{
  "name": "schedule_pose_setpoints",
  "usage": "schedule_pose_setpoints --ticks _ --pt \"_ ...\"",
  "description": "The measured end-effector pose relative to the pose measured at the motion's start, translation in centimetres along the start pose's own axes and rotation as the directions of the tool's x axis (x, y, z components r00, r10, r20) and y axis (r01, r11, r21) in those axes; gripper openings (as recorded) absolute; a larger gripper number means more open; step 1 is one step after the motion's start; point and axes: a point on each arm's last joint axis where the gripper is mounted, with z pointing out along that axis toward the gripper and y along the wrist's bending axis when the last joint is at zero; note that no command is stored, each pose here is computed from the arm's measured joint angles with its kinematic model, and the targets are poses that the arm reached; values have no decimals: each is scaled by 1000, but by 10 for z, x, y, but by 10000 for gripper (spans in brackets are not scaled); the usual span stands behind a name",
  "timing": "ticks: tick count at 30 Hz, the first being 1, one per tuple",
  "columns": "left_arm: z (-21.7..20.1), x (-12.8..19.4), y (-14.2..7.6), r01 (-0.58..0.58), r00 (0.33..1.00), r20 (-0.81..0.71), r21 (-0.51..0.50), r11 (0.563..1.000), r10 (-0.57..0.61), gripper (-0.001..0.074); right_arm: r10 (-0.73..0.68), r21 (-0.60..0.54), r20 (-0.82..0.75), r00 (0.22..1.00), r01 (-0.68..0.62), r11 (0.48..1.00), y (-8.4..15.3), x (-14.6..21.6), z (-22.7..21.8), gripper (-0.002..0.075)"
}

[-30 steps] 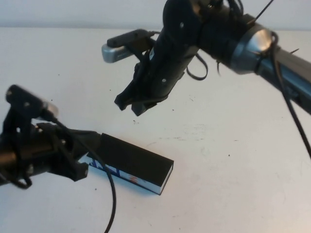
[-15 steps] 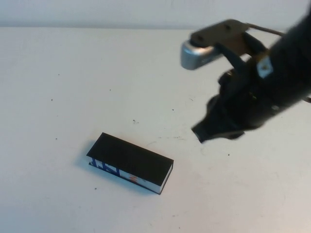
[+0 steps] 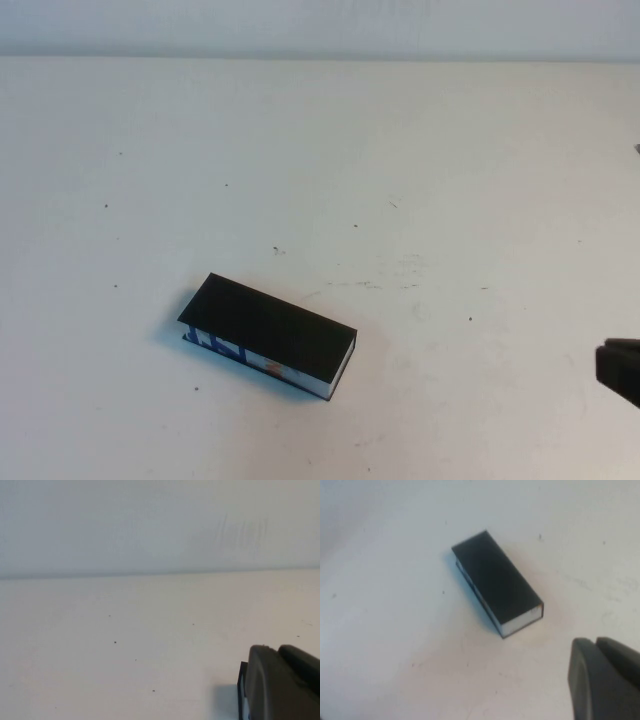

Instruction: Return glasses to glasses case

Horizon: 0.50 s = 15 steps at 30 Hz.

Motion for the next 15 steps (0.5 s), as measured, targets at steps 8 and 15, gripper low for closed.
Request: schedule_pose_setpoints --ticks 8,15 --pt "0 2 0 0 1000 -5 -1 1000 0 -1 28 -19 236 971 -24 1000 -6 49 -17 -11" --pt "0 2 0 0 1000 -5 -3 1000 0 -1 37 -28 191 981 -32 999 -7 63 -17 -11"
